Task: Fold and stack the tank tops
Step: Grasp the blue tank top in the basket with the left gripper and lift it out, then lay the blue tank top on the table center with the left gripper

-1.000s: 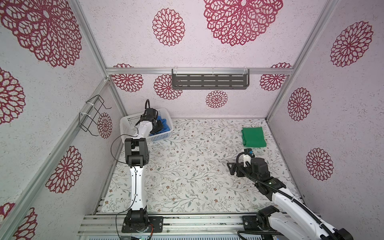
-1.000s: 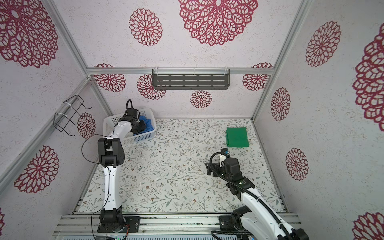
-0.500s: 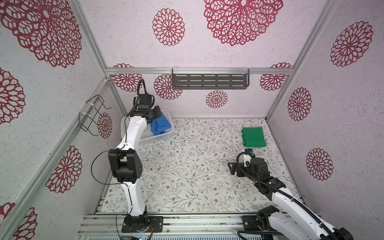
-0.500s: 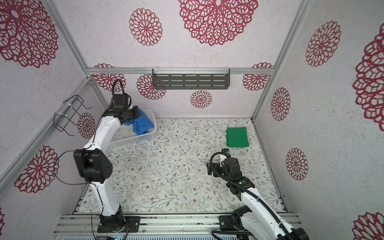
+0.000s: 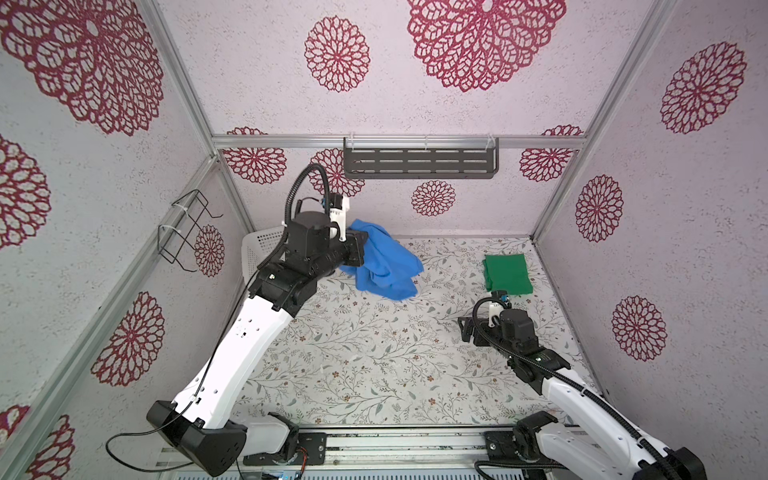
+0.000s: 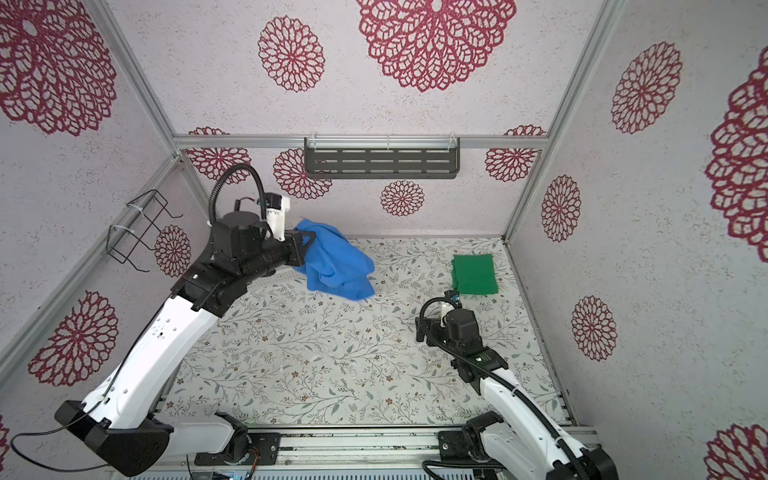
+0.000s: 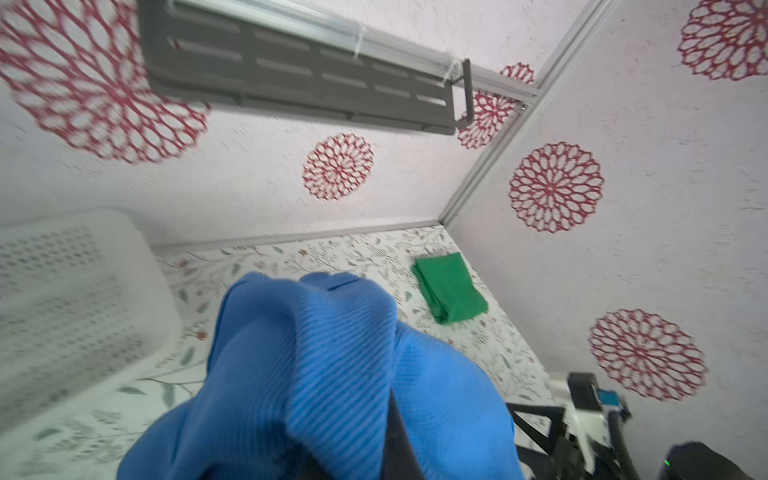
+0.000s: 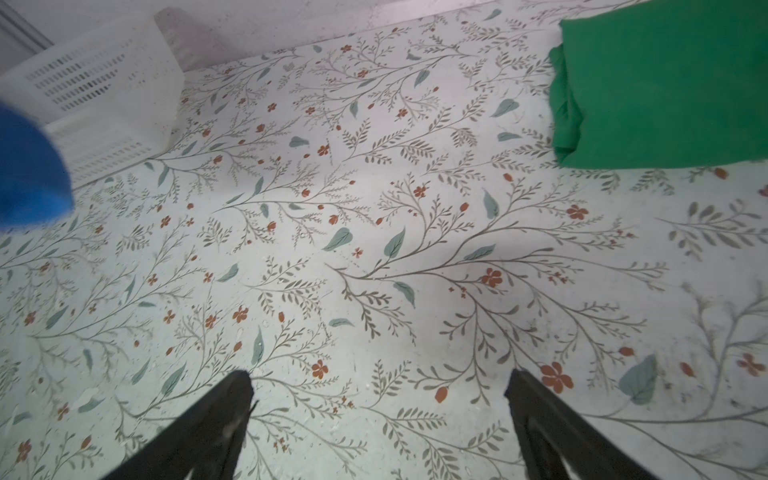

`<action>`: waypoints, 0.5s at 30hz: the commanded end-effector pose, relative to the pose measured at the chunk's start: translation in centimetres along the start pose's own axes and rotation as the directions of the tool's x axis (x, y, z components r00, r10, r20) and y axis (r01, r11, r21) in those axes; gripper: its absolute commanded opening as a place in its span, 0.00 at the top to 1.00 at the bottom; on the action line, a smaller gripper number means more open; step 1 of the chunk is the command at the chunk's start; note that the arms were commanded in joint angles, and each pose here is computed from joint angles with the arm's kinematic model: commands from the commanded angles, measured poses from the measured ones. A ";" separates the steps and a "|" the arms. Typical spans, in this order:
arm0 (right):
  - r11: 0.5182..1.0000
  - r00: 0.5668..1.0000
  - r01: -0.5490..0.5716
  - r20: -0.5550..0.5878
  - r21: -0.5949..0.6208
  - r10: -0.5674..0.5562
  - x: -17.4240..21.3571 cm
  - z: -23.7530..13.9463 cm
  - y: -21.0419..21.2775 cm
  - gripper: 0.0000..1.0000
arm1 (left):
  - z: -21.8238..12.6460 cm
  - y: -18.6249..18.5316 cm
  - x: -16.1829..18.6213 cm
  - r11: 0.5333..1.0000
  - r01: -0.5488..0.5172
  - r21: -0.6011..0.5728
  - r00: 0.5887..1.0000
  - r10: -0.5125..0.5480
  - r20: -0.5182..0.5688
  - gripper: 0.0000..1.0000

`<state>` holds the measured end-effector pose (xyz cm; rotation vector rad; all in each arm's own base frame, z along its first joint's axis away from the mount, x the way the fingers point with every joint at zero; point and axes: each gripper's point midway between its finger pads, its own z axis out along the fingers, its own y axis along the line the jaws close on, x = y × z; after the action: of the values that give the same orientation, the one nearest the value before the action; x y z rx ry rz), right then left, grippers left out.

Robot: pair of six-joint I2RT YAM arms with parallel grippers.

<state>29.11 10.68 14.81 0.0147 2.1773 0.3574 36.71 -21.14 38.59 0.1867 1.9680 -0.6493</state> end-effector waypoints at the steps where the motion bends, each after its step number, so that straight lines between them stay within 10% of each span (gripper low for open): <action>1: 0.992 0.996 -0.052 0.081 0.111 0.043 -2.7 -0.9 -1.7 0.01 | 3.9 -1.7 4.4 0.986 0.098 0.137 0.991 -0.084 -0.105 1.00; 8: 0.999 0.999 -0.048 -0.016 0.025 0.048 -1.1 0.0 -0.3 0.02 | 9.2 3.2 12.7 0.989 0.142 -0.030 0.948 -0.145 -0.282 0.45; 15: 0.990 0.989 -0.005 -0.146 -0.143 -0.016 1.3 1.3 3.9 0.19 | 6.8 5.9 13.8 0.984 0.089 -0.154 0.952 -0.130 -0.277 0.27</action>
<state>28.86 12.19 12.59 -0.0144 2.3028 0.4121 37.95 -23.52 20.21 0.1112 2.3745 -0.6474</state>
